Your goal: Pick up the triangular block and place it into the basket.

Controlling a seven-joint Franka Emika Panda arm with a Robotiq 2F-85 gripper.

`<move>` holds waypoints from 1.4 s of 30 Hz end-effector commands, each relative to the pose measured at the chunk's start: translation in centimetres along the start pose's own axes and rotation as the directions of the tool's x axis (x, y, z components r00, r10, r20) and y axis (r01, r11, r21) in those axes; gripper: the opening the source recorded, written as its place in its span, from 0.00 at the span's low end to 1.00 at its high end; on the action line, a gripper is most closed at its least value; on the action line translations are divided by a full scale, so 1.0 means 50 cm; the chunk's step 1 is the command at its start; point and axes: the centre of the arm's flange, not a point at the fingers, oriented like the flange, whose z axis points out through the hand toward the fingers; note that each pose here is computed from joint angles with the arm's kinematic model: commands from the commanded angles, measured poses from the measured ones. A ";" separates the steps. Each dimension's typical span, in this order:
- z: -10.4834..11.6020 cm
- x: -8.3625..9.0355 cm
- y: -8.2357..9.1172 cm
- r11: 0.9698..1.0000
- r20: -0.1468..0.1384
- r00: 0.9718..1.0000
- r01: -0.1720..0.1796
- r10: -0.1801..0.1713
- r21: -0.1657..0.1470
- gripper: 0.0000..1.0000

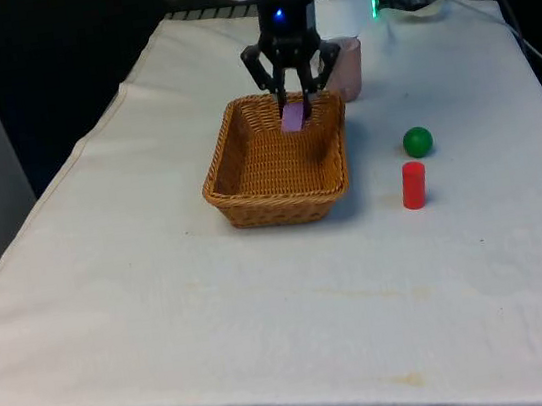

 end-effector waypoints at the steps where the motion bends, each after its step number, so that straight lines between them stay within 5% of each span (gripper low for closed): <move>1: 0.003 0.000 0.003 1.000 -0.009 1.000 0.007 -0.006 0.009 0.33; 17: 0.070 0.000 0.060 0.998 -0.028 0.998 0.058 -0.059 -0.031 0.33; 21: 0.090 0.000 0.058 0.996 -0.043 0.996 0.082 -0.083 -0.019 0.34; 34: 0.109 -0.001 0.068 0.995 -0.031 0.995 0.093 -0.094 -0.035 0.97; 42: 0.088 0.008 0.065 0.994 -0.048 0.993 0.105 -0.106 -0.024 1.00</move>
